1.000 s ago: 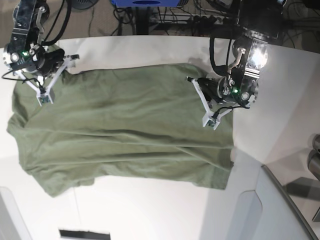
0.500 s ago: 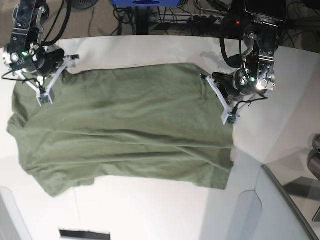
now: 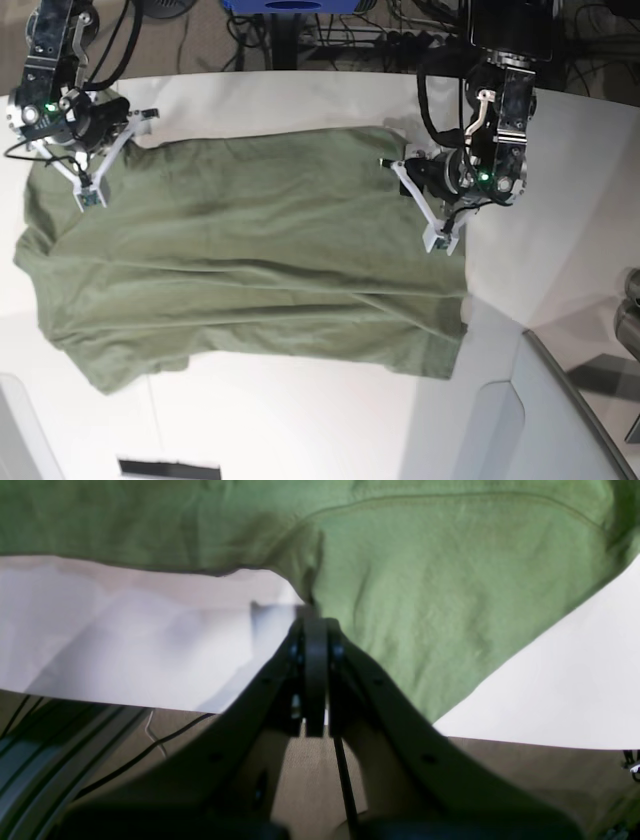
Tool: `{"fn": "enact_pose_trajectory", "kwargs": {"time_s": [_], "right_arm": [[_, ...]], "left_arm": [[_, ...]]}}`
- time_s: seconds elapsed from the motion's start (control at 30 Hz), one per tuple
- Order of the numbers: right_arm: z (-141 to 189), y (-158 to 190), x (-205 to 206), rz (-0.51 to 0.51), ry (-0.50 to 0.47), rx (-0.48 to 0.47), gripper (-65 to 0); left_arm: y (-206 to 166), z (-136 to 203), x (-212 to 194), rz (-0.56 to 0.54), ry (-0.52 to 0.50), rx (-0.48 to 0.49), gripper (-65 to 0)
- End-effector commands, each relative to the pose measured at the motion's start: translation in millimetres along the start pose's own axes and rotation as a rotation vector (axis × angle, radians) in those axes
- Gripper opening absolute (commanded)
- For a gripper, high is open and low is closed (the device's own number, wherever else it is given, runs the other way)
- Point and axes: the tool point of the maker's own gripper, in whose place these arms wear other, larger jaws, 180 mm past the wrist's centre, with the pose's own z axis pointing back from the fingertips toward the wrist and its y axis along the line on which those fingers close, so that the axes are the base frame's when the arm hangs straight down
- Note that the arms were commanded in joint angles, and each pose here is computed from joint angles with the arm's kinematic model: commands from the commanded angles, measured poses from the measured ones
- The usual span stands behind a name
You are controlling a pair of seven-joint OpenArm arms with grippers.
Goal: Layout the t-shirt on the table in an organized manner, then fold the t-shirt properly
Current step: 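Pull the shoulder edges apart with both grippers to straighten the shirt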
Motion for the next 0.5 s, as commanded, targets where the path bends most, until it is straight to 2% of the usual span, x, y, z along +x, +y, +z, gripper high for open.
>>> {"fn": "enact_pose_trajectory", "kwargs": {"time_s": [0.0,0.1,0.27,0.47], "right_arm": [[3,-4,7,0.002,-0.027,-0.012,-65.0],[3,-4,7,0.002,-0.027,-0.012,-65.0],[3,-4,7,0.002,-0.027,-0.012,-65.0],[3,-4,7,0.002,-0.027,-0.012,-65.0]], "left_arm": [[3,4,12,-0.008,-0.033,0.006,-44.8],[4,4,13,-0.010,-0.036,0.009,-46.6],[6,-2,6,0.000,-0.007,0.010,-45.9],[5,-6,8,0.006,-0.018,0.001,-45.7]]}}
